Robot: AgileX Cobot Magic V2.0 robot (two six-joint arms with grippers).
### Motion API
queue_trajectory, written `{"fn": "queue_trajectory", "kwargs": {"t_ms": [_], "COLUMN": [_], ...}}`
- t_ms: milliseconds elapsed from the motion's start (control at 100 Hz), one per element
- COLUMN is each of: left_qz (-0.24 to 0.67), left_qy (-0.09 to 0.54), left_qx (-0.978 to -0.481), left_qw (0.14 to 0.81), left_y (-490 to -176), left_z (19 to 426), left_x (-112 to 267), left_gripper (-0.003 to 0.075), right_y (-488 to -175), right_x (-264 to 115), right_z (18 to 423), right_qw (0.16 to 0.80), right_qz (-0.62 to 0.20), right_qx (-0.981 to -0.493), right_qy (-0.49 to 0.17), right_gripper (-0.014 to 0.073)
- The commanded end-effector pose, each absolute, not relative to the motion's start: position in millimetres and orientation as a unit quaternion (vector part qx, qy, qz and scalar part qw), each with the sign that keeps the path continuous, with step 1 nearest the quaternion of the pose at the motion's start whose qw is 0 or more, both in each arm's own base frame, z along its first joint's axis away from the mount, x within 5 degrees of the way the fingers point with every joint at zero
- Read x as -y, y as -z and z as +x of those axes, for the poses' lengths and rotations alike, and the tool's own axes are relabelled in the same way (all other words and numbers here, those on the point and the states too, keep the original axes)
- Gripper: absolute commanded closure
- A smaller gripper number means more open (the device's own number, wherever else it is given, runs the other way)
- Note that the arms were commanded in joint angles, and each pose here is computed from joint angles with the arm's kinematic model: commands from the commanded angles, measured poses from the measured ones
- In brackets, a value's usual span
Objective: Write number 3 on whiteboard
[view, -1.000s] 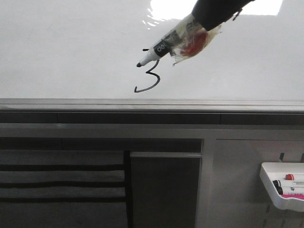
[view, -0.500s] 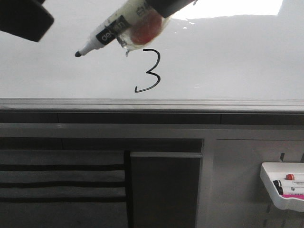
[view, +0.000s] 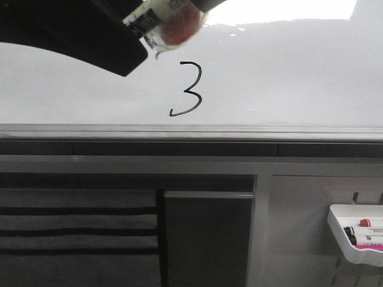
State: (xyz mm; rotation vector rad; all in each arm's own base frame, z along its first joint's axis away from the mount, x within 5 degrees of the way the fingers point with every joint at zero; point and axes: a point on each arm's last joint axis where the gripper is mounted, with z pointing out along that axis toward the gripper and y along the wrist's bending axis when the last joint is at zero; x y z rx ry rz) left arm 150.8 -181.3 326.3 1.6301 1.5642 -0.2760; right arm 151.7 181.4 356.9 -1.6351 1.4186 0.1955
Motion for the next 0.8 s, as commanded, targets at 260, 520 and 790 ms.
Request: {"fn": "queue_trajectory", "kwargs": {"t_ms": [260,520,790], "left_qz": [0.633,0.626,0.625], "left_qy": [0.107,0.104,0.104], "left_qx": [-0.610,-0.608,-0.608], "left_qw": [0.464,0.476,0.478], "left_y": [-342.8,-344.8,-345.1], "left_z": [154.2,155.9,156.1], "left_x": [185.0,185.4,185.5], "left_gripper": [0.0392,0.0622,0.0701], "right_y": [-377.5,-377.5,-373.1], "right_x": [-179.1,-179.1,-181.6], "right_z": [152.0,152.0,153.9], "right_qw": [0.524,0.524,0.513], "right_qz": [-0.640,-0.640,-0.645], "right_qx": [-0.558,-0.558,-0.562], "right_qy": [-0.070,-0.070,-0.072], "right_gripper": [0.0568,0.0568,0.0567]}}
